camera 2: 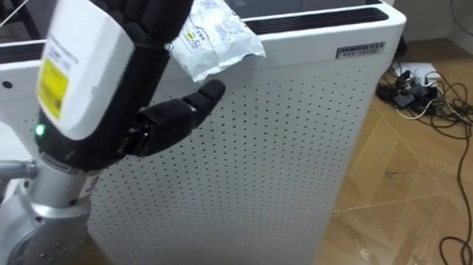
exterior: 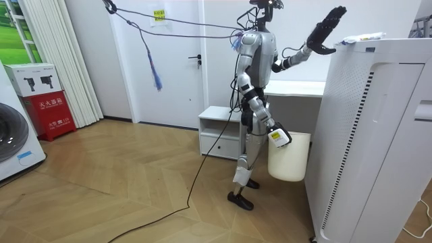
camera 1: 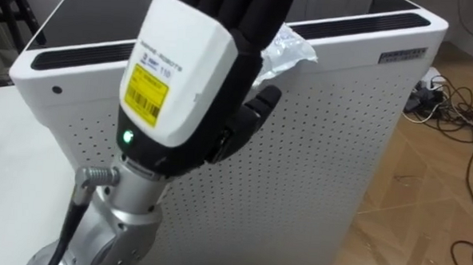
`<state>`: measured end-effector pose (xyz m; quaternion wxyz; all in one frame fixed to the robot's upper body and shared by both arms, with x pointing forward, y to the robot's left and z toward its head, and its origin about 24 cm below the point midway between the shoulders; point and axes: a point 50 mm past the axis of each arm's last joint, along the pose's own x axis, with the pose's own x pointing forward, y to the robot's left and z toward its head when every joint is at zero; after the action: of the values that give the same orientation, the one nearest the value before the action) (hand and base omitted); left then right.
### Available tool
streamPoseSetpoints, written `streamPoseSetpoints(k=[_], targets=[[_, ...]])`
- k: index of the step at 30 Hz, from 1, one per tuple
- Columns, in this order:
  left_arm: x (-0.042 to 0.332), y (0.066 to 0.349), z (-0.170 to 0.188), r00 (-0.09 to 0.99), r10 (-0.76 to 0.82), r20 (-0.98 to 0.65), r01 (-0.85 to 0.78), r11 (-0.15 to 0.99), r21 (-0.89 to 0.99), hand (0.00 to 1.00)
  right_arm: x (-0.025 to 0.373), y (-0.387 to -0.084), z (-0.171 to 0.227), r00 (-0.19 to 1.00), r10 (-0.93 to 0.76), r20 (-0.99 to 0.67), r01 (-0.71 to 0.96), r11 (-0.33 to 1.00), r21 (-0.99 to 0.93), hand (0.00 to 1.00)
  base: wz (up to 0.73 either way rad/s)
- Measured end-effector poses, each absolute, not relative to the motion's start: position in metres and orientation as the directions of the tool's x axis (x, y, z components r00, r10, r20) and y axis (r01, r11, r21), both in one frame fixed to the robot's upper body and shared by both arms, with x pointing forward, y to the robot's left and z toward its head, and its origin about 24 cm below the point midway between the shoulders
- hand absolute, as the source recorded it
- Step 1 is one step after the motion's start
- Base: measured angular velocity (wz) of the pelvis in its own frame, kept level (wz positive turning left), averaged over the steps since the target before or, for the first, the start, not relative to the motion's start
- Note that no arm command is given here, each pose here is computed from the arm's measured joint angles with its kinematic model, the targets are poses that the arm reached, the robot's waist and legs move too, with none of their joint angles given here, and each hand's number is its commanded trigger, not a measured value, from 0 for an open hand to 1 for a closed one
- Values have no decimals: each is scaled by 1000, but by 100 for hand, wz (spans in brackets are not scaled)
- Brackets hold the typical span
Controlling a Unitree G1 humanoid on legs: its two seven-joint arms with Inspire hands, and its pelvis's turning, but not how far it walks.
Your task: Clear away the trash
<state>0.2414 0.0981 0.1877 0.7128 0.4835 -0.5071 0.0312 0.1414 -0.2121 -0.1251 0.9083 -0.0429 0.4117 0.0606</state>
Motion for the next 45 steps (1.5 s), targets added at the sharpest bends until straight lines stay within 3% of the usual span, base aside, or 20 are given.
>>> streamPoseSetpoints(k=[25, 26, 27, 36, 45], targets=[[262, 111, 167, 646, -407, 646, -489, 428, 760, 1, 140, -216, -126, 629, 65, -775, -142, 989, -32, 100, -1], [265, 113, 164, 661, -399, 635, -486, 417, 768, 59, 140, -216, -126, 629, 63, -775, -141, 989, -34, 100, 0], [267, 116, 162, 675, -390, 626, -484, 405, 776, 100, 140, -216, -126, 629, 62, -775, -140, 990, -34, 100, 0], [269, 122, 162, 693, -391, 606, -481, 376, 792, 100, 141, -217, -125, 632, 57, -773, -143, 989, -44, 100, -1], [272, 128, 193, 630, -359, 688, -575, 379, 725, 100, 141, -217, -126, 625, 60, -778, -160, 986, -52, 100, -2]])
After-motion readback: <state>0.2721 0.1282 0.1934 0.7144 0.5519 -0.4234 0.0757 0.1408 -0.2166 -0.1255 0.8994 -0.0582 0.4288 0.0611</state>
